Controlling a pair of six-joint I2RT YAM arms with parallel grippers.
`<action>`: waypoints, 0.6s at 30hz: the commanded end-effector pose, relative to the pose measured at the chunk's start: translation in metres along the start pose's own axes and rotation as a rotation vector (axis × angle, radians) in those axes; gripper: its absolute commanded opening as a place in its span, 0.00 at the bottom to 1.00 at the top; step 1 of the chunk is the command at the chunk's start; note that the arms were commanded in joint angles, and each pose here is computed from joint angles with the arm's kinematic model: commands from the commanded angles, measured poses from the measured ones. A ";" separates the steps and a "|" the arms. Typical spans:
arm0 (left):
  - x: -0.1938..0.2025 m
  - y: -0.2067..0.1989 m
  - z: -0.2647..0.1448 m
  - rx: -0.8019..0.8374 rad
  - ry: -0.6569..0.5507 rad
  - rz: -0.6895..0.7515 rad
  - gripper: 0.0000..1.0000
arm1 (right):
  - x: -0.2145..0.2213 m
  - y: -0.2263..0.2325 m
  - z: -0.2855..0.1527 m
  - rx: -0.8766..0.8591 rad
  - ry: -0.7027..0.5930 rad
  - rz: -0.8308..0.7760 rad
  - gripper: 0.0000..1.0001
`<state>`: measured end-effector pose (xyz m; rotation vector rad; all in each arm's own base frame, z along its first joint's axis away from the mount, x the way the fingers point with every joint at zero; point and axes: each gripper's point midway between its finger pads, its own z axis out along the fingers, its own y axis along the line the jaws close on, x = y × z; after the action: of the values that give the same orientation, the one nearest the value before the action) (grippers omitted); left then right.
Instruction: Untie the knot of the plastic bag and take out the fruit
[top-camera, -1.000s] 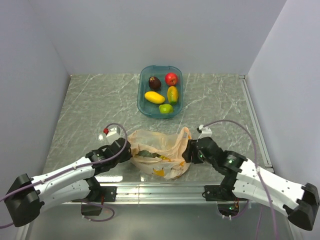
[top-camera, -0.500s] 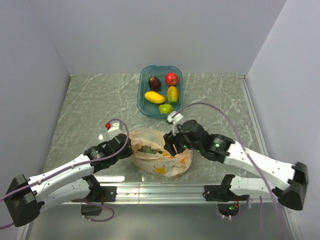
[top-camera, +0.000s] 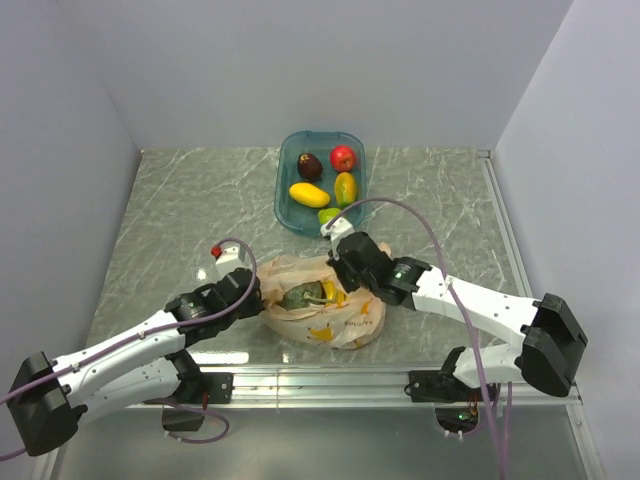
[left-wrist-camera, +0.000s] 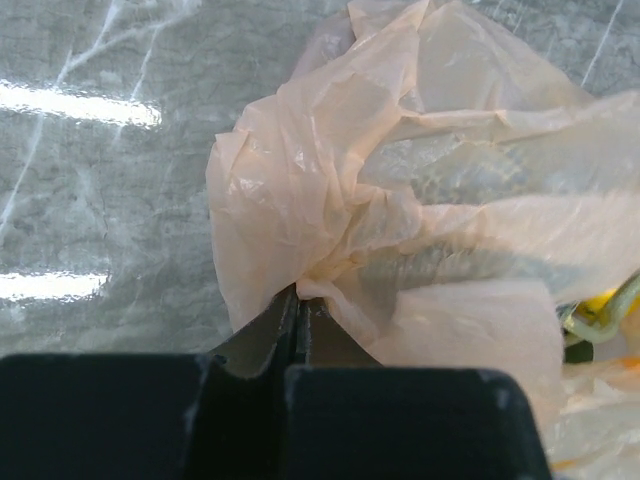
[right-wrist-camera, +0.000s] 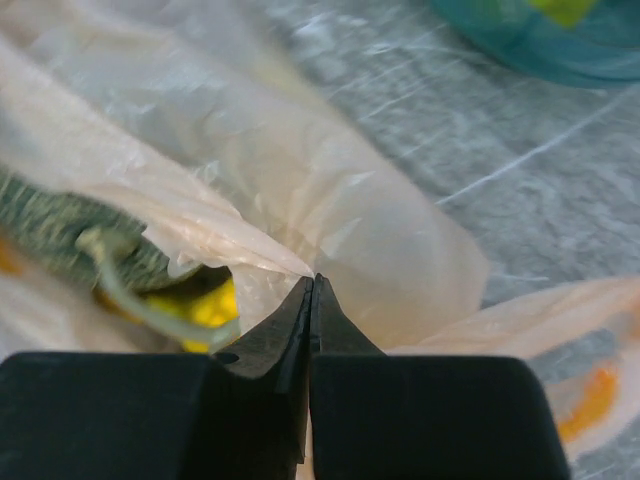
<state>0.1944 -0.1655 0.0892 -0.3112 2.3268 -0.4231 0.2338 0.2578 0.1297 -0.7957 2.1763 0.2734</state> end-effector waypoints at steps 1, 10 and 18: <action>-0.003 -0.010 -0.006 0.054 0.006 0.017 0.00 | -0.013 -0.038 0.010 0.147 -0.067 0.124 0.00; 0.013 -0.017 -0.009 0.148 0.059 0.018 0.01 | 0.002 -0.072 0.019 0.264 -0.015 0.337 0.00; 0.002 -0.025 -0.010 0.137 0.046 0.032 0.01 | -0.035 -0.006 -0.057 0.004 -0.231 0.152 0.55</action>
<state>0.1824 -0.1817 0.0910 -0.2233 2.3507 -0.5627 0.2382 0.2368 0.1532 -0.5270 2.1531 0.3141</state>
